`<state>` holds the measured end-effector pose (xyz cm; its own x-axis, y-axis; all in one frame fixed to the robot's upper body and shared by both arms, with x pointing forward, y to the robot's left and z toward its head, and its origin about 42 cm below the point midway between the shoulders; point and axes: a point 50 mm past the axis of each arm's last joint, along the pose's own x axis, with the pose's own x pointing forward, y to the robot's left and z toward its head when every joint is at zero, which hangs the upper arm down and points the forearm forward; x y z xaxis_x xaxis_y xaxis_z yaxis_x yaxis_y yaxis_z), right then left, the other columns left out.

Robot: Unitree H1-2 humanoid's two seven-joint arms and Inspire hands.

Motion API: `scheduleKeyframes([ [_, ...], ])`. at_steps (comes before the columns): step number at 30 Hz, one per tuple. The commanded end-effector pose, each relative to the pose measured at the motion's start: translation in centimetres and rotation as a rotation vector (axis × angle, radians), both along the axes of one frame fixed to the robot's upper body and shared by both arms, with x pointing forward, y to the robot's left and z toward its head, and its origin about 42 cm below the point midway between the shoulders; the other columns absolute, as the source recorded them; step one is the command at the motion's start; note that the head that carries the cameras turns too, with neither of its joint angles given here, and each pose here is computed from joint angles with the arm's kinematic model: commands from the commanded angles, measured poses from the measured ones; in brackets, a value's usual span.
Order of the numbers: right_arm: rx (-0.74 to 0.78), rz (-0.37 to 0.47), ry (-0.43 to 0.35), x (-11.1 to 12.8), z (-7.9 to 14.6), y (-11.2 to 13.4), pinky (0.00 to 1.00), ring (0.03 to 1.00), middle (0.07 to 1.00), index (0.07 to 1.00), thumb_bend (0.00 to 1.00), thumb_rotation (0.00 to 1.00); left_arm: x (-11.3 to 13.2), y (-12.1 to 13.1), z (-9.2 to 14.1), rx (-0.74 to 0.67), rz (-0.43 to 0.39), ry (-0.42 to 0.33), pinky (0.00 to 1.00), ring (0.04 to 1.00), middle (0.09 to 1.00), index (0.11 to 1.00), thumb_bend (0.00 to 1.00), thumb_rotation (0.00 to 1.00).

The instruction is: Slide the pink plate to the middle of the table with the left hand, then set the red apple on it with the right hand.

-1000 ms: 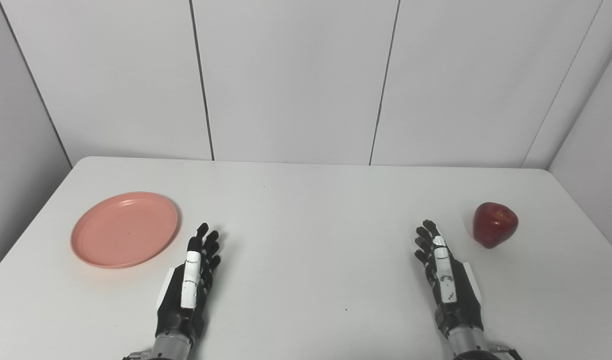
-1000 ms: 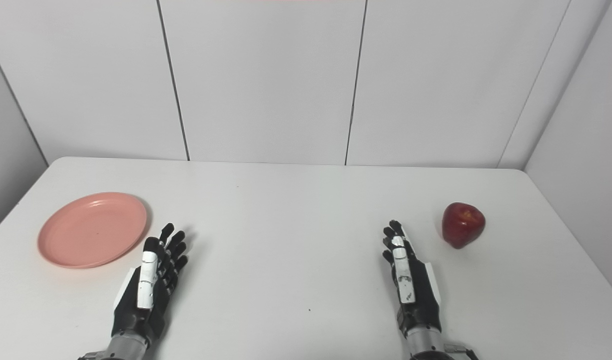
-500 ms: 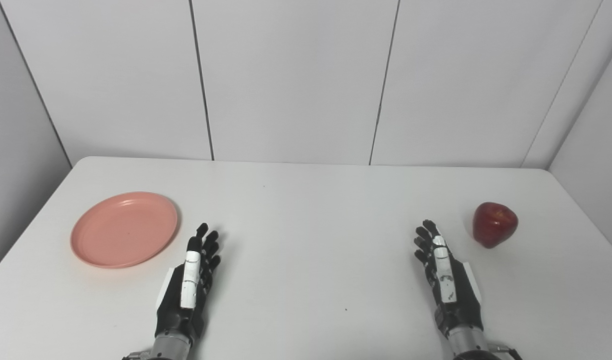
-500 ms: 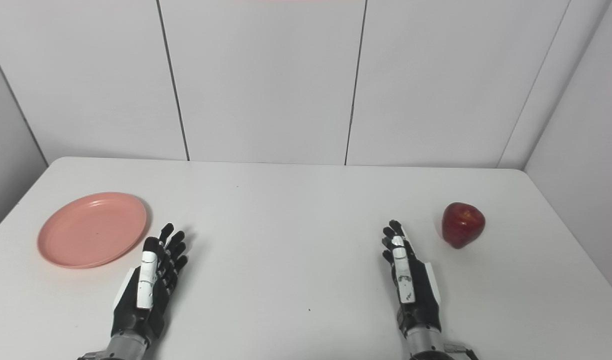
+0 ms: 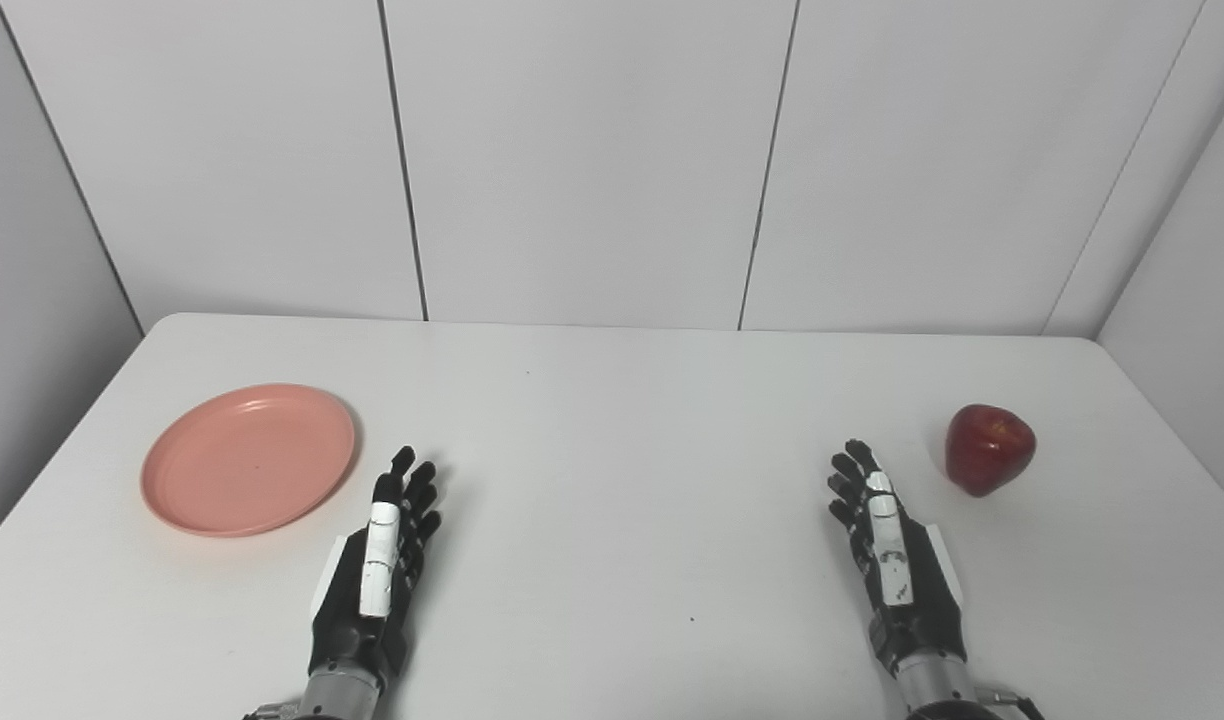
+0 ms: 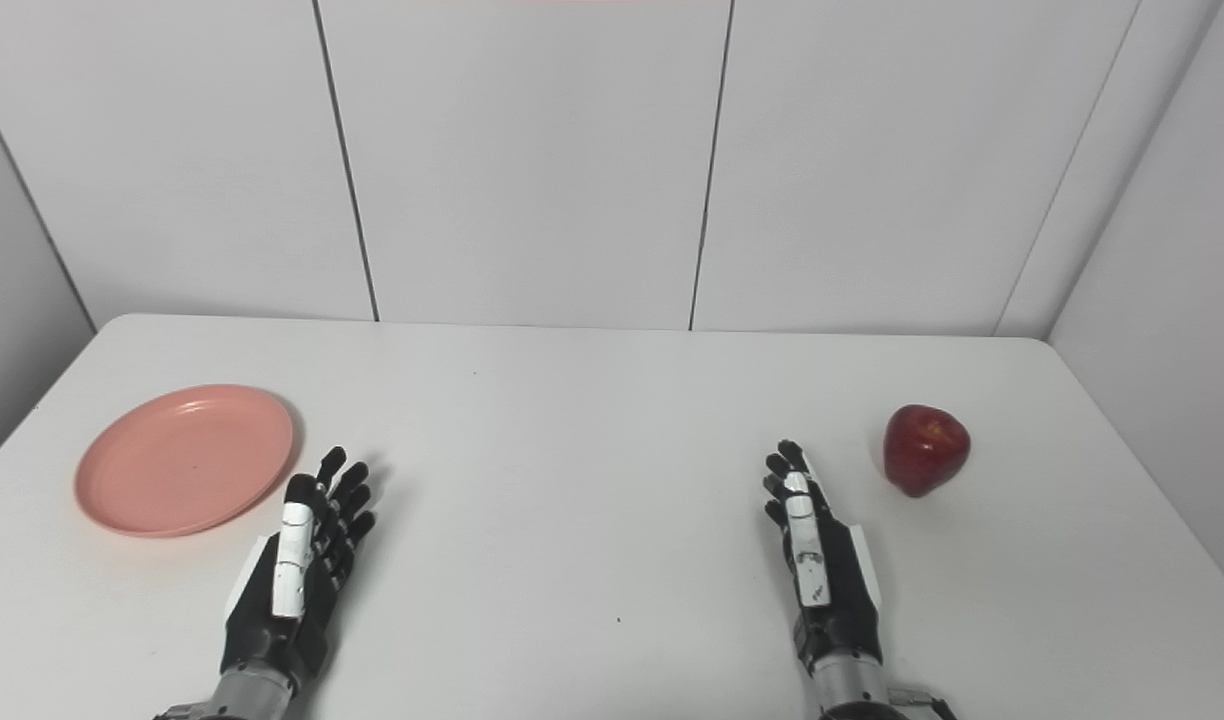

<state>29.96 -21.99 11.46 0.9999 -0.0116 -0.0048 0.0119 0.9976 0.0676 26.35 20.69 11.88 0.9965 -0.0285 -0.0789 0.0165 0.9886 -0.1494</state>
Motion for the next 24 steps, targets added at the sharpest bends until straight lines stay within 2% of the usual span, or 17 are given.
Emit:
scheduleKeyframes([
  [1, 0.012, 0.019, -0.007, 0.3, 0.3, 0.5, 1.00, 0.940, 0.928, 0.930, 0.85, 1.00, -1.4, 1.1, -0.2, 0.021, 0.005, 0.005, 1.00, 0.988, 0.972, 0.995, 0.76, 1.00],
  [13, 0.010, 0.021, -0.011, 0.3, 0.0, 0.1, 1.00, 0.943, 0.932, 0.941, 0.84, 1.00, -1.4, 0.7, -0.3, 0.016, 0.011, 0.012, 1.00, 0.983, 0.968, 0.984, 0.74, 1.00],
  [24, 0.016, 0.023, 0.004, 0.2, -0.8, -2.5, 1.00, 0.950, 0.940, 0.945, 0.83, 1.00, -1.2, -2.0, -0.8, 0.018, 0.017, 0.010, 1.00, 0.965, 0.953, 0.978, 0.71, 1.00],
])
